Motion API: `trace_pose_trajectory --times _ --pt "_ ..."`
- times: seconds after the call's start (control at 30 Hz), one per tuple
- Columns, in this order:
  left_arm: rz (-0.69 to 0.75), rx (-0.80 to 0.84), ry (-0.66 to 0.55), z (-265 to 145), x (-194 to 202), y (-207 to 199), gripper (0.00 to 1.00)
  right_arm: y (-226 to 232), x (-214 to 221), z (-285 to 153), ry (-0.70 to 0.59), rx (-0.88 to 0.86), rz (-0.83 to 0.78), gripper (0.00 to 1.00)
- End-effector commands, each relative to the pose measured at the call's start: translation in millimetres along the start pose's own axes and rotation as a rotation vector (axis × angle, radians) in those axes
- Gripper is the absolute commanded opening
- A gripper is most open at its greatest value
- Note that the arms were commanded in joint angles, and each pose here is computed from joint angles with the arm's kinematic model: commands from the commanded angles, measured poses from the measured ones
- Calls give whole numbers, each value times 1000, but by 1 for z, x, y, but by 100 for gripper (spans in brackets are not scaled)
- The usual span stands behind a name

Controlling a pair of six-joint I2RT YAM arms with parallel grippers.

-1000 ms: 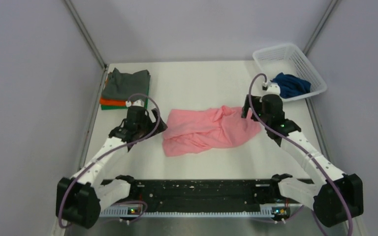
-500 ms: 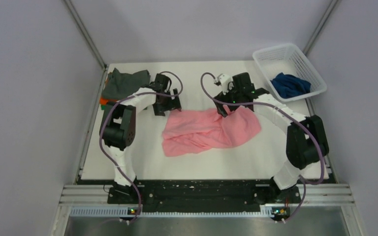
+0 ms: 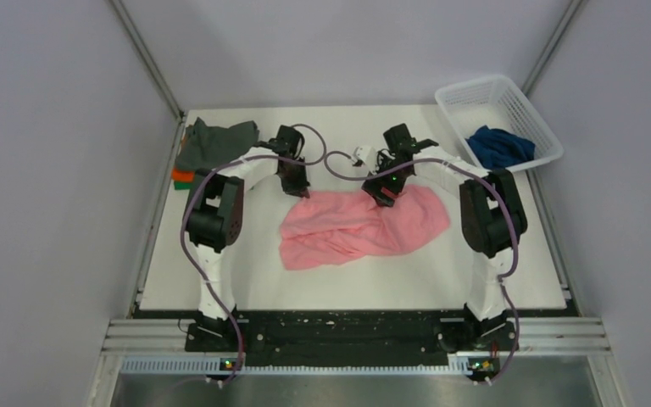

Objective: Fold and stack the t-shirts
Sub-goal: Flatten out the tshirt

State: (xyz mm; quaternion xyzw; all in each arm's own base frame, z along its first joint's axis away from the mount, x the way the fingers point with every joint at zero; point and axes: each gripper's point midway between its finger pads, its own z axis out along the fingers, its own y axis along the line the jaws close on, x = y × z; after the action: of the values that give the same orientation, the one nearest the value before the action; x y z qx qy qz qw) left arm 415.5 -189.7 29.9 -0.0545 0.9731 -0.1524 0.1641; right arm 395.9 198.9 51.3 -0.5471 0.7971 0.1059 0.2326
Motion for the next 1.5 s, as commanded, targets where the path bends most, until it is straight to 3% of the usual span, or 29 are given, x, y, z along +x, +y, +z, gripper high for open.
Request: trace_pose_trajectory --times 0.0,0.07,0.13,0.2,0.23,0.4,0.53,0.67,0.87,0.97,1.1,1.23,1.47 --pt "-8 4 81 15 26 -2 0 -5 -15 -2 -37 -18 -60 77" --pt "-17 -7 51 10 20 -2 0 -5 -22 -4 -75 -7 -52 70" --pt "-26 -10 4 -1 11 -4 0 -9 -29 -10 -119 37 -34 56" --pt "-39 -16 -54 -15 1 -5 0 -13 -40 -19 -181 91 -10 28" --pt "-46 -21 -84 -23 -3 -5 0 -13 -44 -26 -217 116 0 20" --pt "-87 -54 -213 -63 -17 -2 0 -11 -55 -59 -353 215 58 1" --pt "-91 -39 -340 -104 -26 -4 0 -15 -65 -107 -518 313 165 0" --pt "-93 16 -474 -162 -30 -11 0 -25 -75 -182 -751 513 332 0" --pt "-78 131 -774 -286 -30 -19 0 -11 -60 -309 -1054 758 596 0" --pt "-56 211 -947 -358 -20 -22 0 8 -51 -374 -1175 842 649 0" --pt "-3 375 -1164 -460 8 -31 0 42 -54 -435 -1304 815 644 0" --pt "98 542 -1292 -539 41 -47 0 79 -64 -493 -1443 751 597 0" --pt "230 701 -1384 -613 76 -67 0 125 -78 -544 -1511 619 516 0"
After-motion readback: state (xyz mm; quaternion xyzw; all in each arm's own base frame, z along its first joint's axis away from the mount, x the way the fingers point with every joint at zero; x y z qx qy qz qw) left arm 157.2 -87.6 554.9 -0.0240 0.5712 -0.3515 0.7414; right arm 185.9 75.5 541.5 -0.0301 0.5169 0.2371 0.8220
